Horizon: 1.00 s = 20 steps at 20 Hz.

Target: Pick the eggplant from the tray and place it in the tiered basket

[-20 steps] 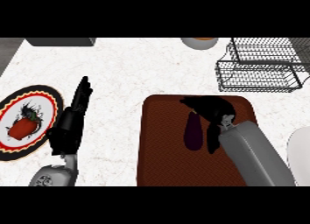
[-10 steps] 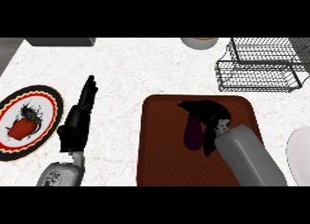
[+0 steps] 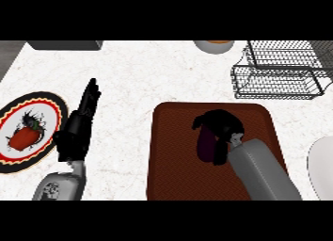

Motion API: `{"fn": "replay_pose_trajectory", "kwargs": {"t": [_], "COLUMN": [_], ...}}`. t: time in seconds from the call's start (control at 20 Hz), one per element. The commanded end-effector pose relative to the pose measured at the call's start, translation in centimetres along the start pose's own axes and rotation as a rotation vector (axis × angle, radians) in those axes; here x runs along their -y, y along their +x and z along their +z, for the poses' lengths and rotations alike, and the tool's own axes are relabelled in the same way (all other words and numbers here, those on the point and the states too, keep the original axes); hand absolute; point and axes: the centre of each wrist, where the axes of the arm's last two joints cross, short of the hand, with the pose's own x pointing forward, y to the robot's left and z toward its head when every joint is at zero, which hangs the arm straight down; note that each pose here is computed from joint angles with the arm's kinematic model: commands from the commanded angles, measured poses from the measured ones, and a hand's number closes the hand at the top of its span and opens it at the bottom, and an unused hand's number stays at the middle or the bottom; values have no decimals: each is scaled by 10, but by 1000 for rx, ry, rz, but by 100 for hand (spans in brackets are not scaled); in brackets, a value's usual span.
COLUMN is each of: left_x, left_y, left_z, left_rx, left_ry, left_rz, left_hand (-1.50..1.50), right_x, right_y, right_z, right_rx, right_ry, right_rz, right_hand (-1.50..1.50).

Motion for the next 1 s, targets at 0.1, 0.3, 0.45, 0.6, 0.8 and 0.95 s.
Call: {"fn": "replay_pose_trajectory", "kwargs": {"t": [0.1, 0.3, 0.45, 0.6, 0.8, 0.95], "left_x": [-3, 0, -5, -5, -6, -8], "left_y": [-17, 15, -2, -7, 4, -3], "left_z": [13, -4, 5, 5, 2, 3], "left_rx": [-10, -4, -8, -16, -4, -1], "left_ry": [-11, 11, 15, 15, 0, -3], "left_rz": [11, -8, 0, 1, -6, 5], "left_hand": [0, 0, 0, 0, 0, 0], "right_x": [-1, -13, -24, -20, 1, 19], "right_y": [-23, -13, -22, -13, -21, 1], "right_z": [0, 3, 8, 19, 28, 46], "right_rx": [36, -233, -480, -541, -593, -626], "right_ry": [-107, -114, -92, -158, -264, -369], "right_rz": [126, 206, 246, 225, 207, 212], "right_hand": [150, 150, 150, 150, 150, 150]}}
